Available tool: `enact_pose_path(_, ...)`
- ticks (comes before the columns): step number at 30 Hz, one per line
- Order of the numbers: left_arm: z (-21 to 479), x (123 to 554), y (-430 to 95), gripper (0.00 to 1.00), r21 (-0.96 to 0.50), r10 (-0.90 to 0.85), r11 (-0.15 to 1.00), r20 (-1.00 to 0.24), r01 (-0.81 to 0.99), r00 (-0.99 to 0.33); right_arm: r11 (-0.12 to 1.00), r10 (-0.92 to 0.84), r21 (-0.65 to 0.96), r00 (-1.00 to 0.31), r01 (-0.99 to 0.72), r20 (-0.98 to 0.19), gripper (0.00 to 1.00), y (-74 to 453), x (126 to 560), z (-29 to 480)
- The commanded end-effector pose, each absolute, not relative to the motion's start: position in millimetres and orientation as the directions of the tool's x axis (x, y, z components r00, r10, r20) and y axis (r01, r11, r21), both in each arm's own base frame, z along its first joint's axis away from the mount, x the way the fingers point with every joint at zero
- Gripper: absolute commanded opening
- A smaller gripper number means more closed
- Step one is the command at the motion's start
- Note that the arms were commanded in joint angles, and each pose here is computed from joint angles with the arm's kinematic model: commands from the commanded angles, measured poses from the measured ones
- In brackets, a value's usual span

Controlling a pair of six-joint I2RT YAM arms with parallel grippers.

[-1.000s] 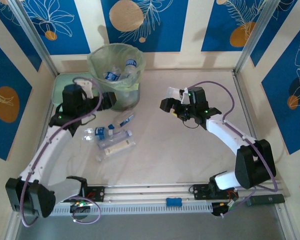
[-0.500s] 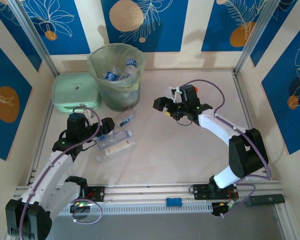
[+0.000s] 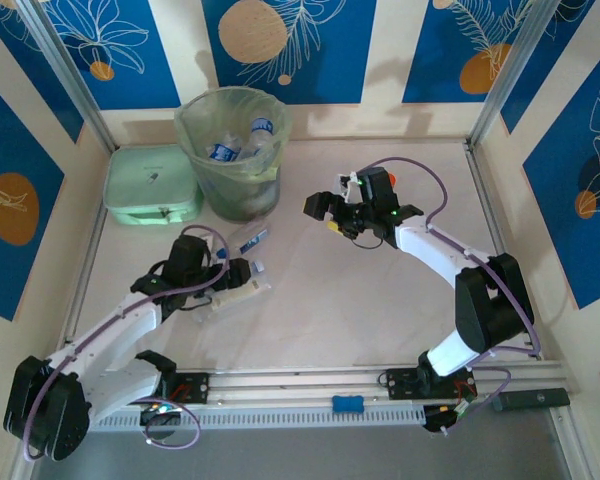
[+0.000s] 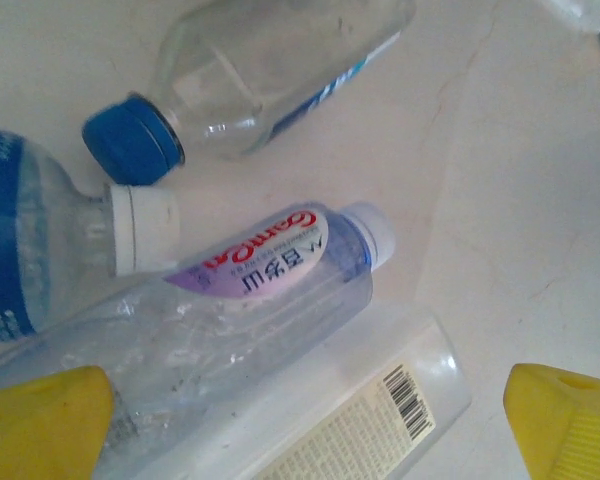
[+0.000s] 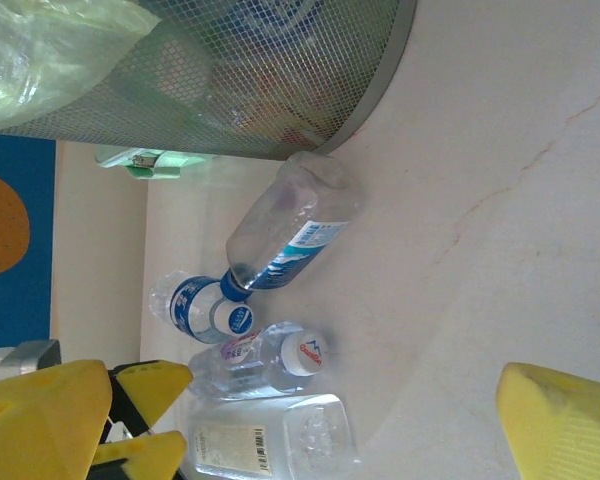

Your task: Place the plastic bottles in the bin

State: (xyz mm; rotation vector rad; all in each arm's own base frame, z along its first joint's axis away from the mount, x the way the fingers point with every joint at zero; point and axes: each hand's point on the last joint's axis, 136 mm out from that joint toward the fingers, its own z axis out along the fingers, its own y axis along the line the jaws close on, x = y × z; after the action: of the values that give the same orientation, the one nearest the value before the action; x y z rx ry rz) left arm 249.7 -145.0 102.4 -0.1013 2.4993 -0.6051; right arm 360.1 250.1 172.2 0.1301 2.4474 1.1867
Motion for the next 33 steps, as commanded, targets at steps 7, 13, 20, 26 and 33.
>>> enact_pose_path(7,85,229,-144,1.00,-0.313,-0.097,0.948,-0.455,0.056,-0.885,0.625,0.278,0.774,-0.896,-0.105,-0.346,0.99,242,354,183)
enact_pose_path(13,83,219,-154,1.00,-0.277,-0.031,0.956,-0.427,0.098,-0.904,0.628,0.284,0.772,-0.894,-0.100,-0.346,0.99,239,353,182)
enact_pose_path(20,78,209,-166,1.00,-0.254,0.018,0.958,-0.401,0.131,-0.916,0.629,0.284,0.771,-0.894,-0.098,-0.346,0.99,238,353,180)
enact_pose_path(26,72,202,-172,1.00,-0.220,0.072,0.962,-0.377,0.165,-0.923,0.629,0.284,0.771,-0.896,-0.094,-0.341,0.99,238,351,177)
enact_pose_path(33,65,193,-185,1.00,-0.166,0.169,0.957,-0.350,0.239,-0.921,0.632,0.288,0.770,-0.896,-0.087,-0.337,0.99,235,350,175)
